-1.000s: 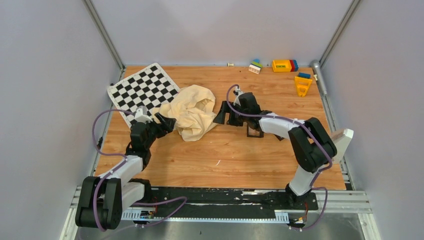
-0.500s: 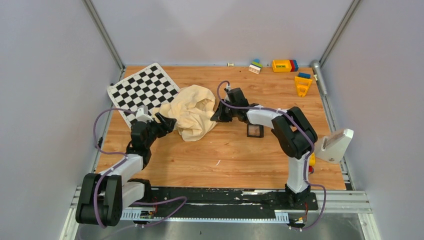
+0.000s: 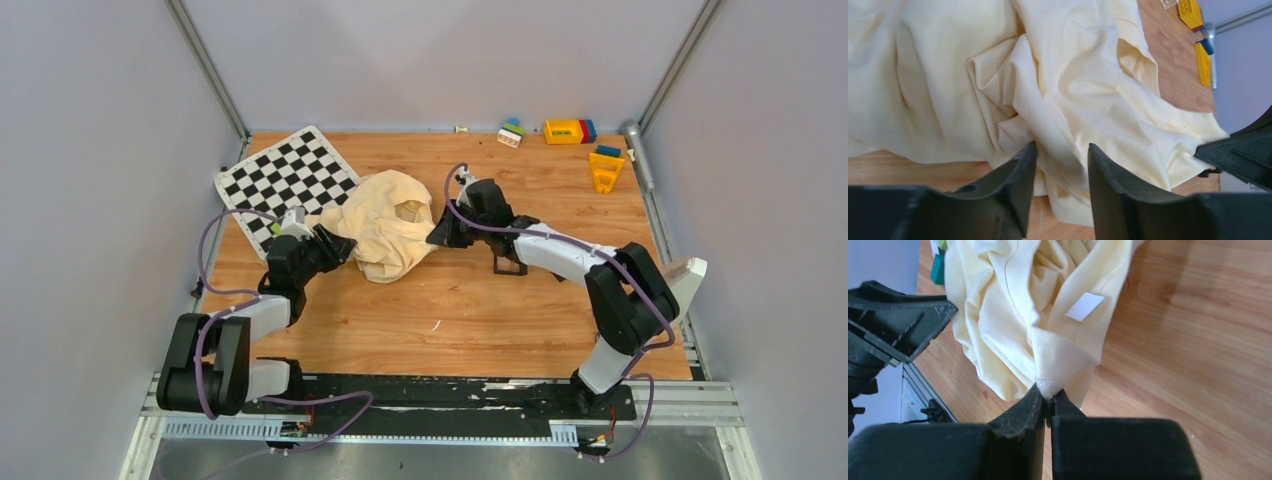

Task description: Remove the brooch from the garment

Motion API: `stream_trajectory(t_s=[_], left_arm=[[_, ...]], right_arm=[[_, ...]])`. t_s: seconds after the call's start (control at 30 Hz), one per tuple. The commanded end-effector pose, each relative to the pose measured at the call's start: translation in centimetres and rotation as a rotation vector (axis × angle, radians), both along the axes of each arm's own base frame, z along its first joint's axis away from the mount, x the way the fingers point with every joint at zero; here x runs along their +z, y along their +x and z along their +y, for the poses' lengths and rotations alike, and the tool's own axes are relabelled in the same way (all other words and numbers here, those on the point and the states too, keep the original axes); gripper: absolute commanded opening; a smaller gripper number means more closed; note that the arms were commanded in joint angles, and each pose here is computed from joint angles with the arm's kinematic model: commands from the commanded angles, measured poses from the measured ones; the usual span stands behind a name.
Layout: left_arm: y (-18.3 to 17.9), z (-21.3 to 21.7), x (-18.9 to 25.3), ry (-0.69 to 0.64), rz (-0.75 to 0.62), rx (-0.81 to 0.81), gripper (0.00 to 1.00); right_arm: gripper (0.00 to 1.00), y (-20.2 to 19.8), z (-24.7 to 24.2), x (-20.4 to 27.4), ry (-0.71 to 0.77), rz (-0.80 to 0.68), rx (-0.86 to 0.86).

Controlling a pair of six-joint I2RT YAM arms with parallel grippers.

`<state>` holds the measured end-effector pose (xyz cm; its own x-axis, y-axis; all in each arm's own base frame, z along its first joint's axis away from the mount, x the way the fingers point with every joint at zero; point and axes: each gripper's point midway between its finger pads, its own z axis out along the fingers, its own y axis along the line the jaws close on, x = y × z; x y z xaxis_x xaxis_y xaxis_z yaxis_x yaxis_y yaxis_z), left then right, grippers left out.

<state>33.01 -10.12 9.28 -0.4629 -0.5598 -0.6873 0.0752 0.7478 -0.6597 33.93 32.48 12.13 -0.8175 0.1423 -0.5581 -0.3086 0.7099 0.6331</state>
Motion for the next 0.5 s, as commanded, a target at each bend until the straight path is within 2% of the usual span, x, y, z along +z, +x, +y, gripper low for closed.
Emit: stream_trajectory(t_s=[0.0, 0.03, 0.1, 0.2, 0.27, 0.33, 0.37, 0.47], left_arm=[[1.3, -1.0, 2.0, -0.024, -0.071, -0.043, 0.42], [1.5, -1.0, 2.1, -0.021, -0.078, -0.045, 0.26], [1.6, -0.8, 2.8, 0.002, -0.097, -0.042, 0.08], [1.7, 0.0, 5.2, 0.045, -0.142, -0.012, 0.01], [1.5, 0.9, 8.0, 0.075, -0.154, 0.033, 0.00], [0.3, 2.1, 9.7, 0.125, -0.087, 0.083, 0.00], [-0.2, 2.6, 11.9, 0.144, -0.129, 0.103, 0.00], [-1.5, 4.2, 17.3, 0.199, -0.141, 0.165, 0.00]], right_arm=[[0.00, -1.3, -1.2, 1.1, -0.034, -0.043, 0.011], [0.00, -1.3, -1.5, 1.4, -0.045, -0.052, 0.005], [0.00, -1.2, -2.3, 2.4, -0.071, -0.081, -0.013], [0.00, -0.9, -3.6, 4.8, -0.118, -0.136, -0.042], [0.00, -0.5, -4.4, 6.7, -0.141, -0.179, -0.057], [0.00, 0.1, -5.3, 9.1, -0.160, -0.232, -0.088], [0.00, 0.5, -5.8, 10.4, -0.163, -0.261, -0.107], [0.00, 1.3, -7.0, 15.4, -0.136, -0.374, -0.151]])
